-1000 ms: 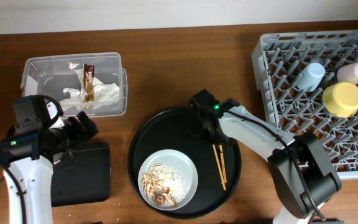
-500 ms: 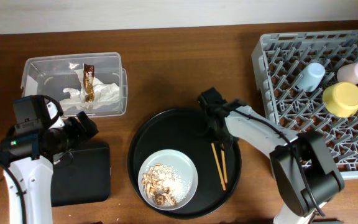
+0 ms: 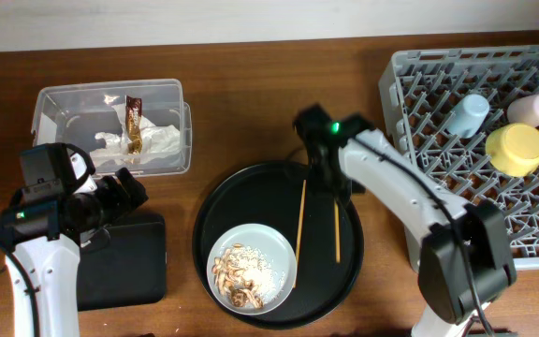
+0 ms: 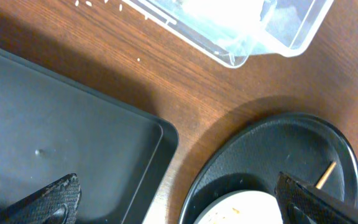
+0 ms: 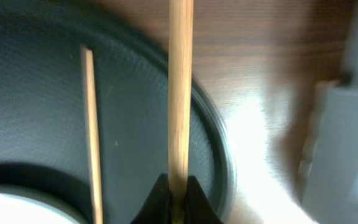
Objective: Sort waste into correct bins and load items into the dishwasher rack
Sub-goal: 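Carry the chopstick to the rack and insert it upright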
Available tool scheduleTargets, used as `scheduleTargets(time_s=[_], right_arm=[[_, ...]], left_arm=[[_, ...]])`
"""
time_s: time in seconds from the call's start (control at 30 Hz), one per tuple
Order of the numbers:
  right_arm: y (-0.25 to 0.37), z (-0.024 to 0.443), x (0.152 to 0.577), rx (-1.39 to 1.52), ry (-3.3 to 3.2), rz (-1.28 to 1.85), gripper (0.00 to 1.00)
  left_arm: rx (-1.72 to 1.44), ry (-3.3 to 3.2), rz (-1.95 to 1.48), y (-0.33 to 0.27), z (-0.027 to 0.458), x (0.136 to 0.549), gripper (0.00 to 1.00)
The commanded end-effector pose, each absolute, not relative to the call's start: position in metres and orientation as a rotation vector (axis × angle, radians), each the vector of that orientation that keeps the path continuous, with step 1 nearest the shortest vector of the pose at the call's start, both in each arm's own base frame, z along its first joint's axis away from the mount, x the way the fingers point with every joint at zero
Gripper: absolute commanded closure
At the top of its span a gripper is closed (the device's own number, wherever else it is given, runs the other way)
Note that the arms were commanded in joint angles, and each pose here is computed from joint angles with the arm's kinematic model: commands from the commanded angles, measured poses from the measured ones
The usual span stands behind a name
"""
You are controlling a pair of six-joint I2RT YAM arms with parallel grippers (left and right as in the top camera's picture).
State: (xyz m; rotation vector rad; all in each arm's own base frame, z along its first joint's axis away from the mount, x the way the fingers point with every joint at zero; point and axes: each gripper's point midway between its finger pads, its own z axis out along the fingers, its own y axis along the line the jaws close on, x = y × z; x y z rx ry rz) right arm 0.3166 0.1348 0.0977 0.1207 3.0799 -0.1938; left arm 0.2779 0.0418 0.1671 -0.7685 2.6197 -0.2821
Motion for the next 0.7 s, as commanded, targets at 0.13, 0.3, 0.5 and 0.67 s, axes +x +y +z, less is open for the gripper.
scheduleTargets(time_s=[0.13, 0.3, 0.5, 0.67], right_arm=[[0.064, 0.252, 0.393, 0.061, 2.734, -0.259, 0.96], [-0.008, 0.267, 0.429, -0.006, 2.648, -0.241, 0.96], [-0.051, 0.230, 0.470, -0.032, 2.606, -0.070, 0.96], [-0.055, 0.180, 0.491, -0.017, 2.663, 0.045, 0.96]], left_arm=[[-0.778, 2.592, -0.277, 0.044, 0.175, 0.279, 0.01], [-0.778, 2.592, -0.277, 0.044, 0.175, 0.279, 0.01], [-0.778, 2.592, -0.277, 0.044, 0.175, 0.279, 0.01], [-0.778, 2.592, -0.277, 0.044, 0.175, 0.279, 0.01]])
